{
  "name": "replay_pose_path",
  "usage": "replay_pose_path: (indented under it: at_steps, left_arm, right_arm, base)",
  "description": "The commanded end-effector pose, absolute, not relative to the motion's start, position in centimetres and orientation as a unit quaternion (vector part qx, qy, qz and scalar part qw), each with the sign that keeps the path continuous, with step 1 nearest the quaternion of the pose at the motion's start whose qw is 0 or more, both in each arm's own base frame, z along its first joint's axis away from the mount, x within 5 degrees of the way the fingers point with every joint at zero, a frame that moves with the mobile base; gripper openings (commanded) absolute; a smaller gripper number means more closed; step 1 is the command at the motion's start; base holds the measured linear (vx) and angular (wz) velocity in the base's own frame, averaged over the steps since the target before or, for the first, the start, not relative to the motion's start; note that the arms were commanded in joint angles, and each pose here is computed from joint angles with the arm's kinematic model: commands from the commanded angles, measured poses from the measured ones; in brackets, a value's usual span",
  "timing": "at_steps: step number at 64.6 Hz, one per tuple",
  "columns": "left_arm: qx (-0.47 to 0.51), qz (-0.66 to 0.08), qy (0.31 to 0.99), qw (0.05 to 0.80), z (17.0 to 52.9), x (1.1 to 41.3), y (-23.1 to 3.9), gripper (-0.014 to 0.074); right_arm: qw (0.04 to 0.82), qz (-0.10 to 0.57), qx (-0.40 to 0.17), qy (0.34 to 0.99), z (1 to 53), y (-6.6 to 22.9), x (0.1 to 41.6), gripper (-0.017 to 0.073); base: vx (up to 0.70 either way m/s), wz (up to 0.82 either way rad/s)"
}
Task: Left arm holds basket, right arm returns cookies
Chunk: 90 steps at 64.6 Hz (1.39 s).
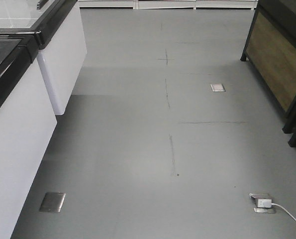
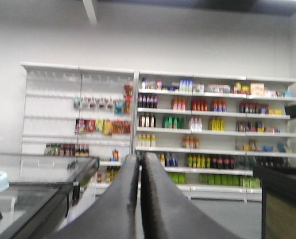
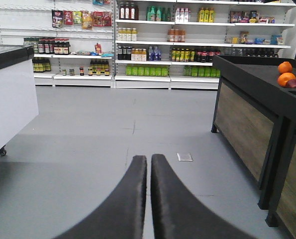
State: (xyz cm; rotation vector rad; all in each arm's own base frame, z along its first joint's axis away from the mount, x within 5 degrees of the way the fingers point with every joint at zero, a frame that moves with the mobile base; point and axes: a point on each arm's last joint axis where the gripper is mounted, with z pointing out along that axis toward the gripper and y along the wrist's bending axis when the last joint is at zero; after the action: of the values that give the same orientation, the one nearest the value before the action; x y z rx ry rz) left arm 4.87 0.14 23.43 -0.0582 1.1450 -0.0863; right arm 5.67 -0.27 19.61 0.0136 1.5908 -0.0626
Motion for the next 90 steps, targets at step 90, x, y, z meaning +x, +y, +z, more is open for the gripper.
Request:
replay_pose_path:
  at_steps: [90]
  left_arm:
    - [0.012, -0.015, 0.645, 0.764, 47.9, 12.7, -0.5, -0.0001]
  right_arm:
    - [0.723, -0.035, 0.007, 0.69, 19.7, -0.3, 5.6, -0.001]
  base:
    - [0.0, 0.0]
